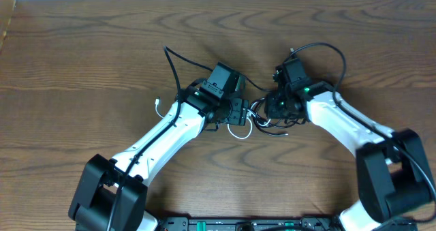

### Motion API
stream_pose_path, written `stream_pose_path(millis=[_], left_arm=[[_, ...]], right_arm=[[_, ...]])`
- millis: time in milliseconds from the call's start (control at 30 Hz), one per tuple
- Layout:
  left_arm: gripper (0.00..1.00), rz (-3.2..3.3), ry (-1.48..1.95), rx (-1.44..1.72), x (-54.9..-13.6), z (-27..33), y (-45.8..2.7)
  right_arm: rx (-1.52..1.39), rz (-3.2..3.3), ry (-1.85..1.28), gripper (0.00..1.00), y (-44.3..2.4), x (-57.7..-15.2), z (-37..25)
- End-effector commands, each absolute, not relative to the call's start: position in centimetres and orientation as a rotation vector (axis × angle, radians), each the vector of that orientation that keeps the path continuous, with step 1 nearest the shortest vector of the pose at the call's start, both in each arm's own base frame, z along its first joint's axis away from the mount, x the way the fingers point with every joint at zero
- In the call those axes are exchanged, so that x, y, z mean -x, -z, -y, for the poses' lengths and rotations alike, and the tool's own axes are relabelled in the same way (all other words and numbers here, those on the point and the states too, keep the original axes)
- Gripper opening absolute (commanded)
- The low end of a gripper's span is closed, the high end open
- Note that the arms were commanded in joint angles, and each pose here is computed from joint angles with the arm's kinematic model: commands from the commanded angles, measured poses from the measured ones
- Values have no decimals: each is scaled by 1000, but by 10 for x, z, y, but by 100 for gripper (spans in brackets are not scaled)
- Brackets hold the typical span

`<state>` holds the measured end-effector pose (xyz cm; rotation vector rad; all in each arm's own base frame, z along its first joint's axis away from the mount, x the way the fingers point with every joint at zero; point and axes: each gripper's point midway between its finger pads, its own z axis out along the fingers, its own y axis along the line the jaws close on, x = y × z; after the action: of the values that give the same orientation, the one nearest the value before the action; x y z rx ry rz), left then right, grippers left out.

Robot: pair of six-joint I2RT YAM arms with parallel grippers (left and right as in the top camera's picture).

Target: Untangle cables

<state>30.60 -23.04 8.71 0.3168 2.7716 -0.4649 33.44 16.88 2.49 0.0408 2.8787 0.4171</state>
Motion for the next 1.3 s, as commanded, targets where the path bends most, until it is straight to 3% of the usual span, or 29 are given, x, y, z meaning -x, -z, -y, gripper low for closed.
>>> stream_pose_path(millis=[0,67,167,500,667,1267], left_arm=[[74,-2751,425,-320,-312,229,-85],[74,-2726,438,-319,-317,232,-87],[74,-2676,464,-317,-326,238,-92],[70,-2631,487,-310,-335,243,-97],[70,-2686,402,-123,-343,232,-74],[70,-2736,353,-92,-358,238,-13]], right_arm=[[-152,-2923,-419,20,-9,-330,-170],[-154,-2937,-415,5,-5,-328,-170],[-156,-2949,-410,1,-5,-325,-169],[-162,-2981,-392,1,-2,-318,-166],[-162,-2982,-391,1,-2,-318,-166],[-163,-2985,-390,1,-2,-317,-166]])
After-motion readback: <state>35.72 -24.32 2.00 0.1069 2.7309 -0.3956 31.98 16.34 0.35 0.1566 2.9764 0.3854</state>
